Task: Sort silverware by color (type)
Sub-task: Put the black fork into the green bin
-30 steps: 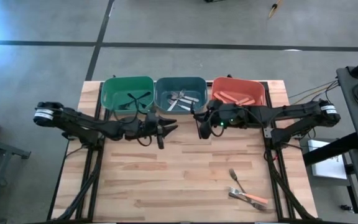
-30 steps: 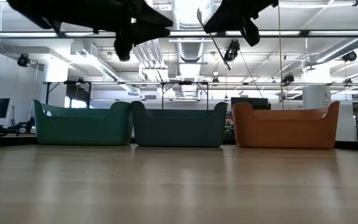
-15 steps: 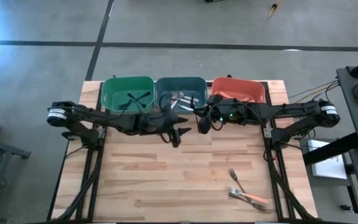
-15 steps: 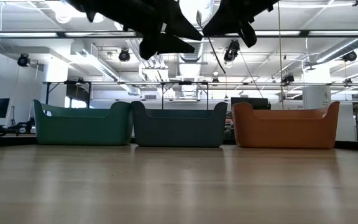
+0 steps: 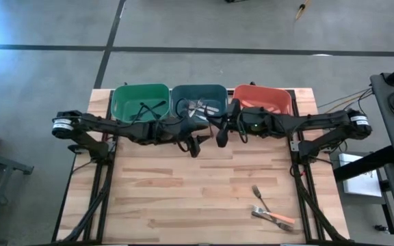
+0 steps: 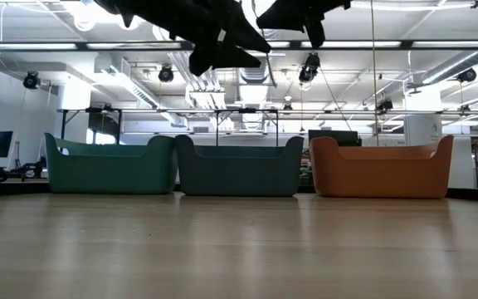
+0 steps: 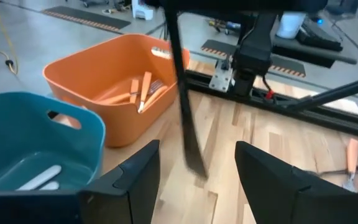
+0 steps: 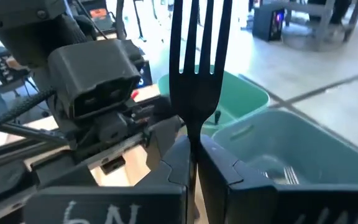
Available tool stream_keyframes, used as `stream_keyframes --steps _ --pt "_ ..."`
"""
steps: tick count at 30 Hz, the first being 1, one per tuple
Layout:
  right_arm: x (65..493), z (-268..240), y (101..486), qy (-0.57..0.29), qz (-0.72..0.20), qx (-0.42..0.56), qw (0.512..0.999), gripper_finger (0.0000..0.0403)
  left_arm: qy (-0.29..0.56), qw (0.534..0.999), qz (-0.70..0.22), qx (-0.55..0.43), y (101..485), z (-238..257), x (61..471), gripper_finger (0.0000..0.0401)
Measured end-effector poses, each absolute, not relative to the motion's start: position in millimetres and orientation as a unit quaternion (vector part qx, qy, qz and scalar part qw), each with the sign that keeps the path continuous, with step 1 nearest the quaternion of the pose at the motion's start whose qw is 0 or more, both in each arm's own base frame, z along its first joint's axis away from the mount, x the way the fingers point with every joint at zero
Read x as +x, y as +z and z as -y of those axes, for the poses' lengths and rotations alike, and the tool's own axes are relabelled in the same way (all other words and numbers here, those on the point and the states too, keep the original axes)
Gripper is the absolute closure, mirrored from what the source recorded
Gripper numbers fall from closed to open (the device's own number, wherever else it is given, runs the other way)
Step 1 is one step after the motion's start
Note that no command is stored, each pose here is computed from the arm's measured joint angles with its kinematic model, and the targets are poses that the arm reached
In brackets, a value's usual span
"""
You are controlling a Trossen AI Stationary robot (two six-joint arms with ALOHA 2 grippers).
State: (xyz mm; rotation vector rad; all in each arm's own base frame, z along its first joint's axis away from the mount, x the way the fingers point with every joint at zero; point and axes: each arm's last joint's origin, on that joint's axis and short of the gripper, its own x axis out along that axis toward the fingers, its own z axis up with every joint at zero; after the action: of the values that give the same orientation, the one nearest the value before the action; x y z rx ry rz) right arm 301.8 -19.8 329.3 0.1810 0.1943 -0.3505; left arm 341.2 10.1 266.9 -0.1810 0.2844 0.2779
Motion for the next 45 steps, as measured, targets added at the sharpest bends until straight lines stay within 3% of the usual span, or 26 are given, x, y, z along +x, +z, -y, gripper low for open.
stream_keyframes --steps 16,22,28,32,45 --pt "315.8 20.0 324.1 -0.166 -0.078 0.036 0.982 0.0394 0.179 0.968 -0.134 -0.115 265.4 -22.4 340.4 0.022" --pt "315.6 20.0 325.3 -0.165 -0.076 0.023 0.983 0.0394 0.186 0.965 -0.132 -0.129 263.9 -26.3 341.3 0.0275" --pt "315.5 20.2 325.3 -0.166 -0.076 0.021 0.983 0.0394 0.186 0.965 -0.13 -0.135 264.0 -26.3 341.4 0.038" --pt "315.4 20.4 325.4 -0.167 -0.075 0.026 0.983 0.0391 0.188 0.963 -0.129 -0.143 263.9 -26.6 341.3 0.0392" --pt "311.3 20.0 325.8 -0.166 -0.086 0.047 0.981 0.0278 0.227 0.952 -0.148 -0.14 264.1 -39.0 334.1 0.0401"
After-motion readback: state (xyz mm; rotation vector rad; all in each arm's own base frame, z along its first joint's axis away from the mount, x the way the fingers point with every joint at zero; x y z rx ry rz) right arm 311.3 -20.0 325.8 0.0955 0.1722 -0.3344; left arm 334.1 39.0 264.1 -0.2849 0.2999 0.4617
